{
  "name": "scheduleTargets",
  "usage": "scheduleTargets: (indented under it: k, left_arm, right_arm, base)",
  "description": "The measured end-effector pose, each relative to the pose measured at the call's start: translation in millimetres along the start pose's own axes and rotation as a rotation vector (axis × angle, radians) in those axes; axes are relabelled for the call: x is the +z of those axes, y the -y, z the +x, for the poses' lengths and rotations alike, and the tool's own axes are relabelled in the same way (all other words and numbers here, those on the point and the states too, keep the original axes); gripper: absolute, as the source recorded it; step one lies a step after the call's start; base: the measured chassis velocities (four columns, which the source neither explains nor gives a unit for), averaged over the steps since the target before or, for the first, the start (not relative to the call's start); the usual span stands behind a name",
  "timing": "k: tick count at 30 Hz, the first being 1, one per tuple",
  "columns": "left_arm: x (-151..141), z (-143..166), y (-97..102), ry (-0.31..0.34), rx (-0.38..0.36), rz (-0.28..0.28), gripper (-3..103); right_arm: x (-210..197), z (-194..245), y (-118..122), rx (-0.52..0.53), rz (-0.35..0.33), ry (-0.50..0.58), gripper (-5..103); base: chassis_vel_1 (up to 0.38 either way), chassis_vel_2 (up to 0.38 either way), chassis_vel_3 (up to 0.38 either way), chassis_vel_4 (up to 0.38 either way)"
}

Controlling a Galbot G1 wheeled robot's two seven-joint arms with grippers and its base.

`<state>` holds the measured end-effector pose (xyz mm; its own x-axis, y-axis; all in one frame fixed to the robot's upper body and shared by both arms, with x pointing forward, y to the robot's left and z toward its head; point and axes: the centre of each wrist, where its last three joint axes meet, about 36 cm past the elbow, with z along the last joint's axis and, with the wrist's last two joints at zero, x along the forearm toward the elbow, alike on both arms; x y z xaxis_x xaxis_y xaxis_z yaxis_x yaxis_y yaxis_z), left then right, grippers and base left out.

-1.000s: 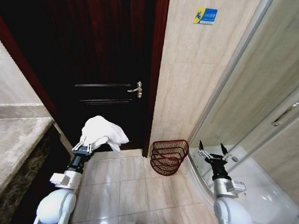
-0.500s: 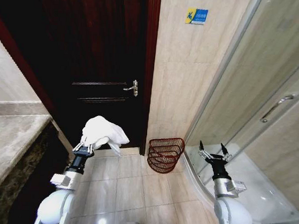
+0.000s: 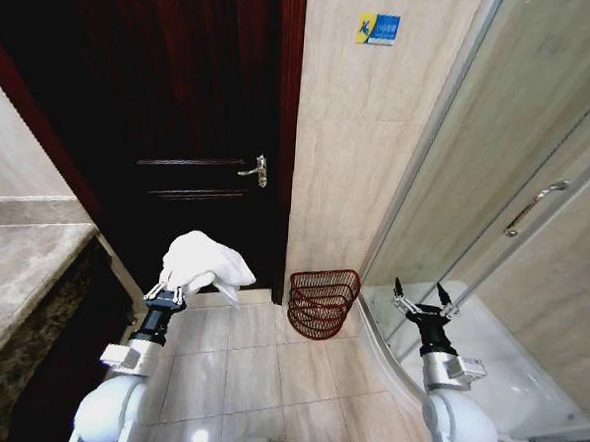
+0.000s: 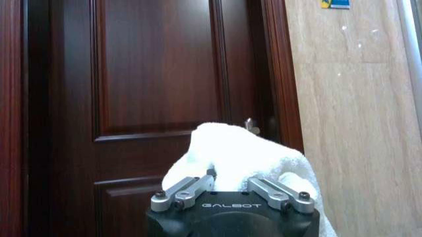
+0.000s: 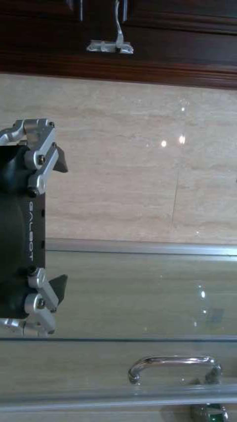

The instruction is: Discard the used towel into the hamper.

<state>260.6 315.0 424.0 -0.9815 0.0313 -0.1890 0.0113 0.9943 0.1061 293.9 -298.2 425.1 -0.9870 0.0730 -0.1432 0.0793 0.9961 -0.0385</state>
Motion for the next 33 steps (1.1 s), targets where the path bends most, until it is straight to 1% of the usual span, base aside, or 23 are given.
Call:
scheduleTargets:
  k: [15,24,33]
  left_arm:
    - [6.9,0.7,-2.3,-0.009,-0.002,-0.012,6]
    - [9.6,0.9,-3.3,-0.014,-0.001,-0.014,6]
    - [15.8,1.3,-3.3,-0.021,-0.001,-0.008,6]
  right_arm:
    - [-2.5,2.5,-2.1,0.006,-0.004,0.006,100]
    - [-2.3,5.1,-7.1,0.006,-0.015,0.002,100]
    - [-3.5,4.5,-5.2,0.008,-0.01,0.006,100]
  base:
    - [0.0,0.0,0.0,0.0]
    - [-0.054,-0.059,-0.057,-0.064]
    - [-0.096,-0.102,-0.094,-0.093]
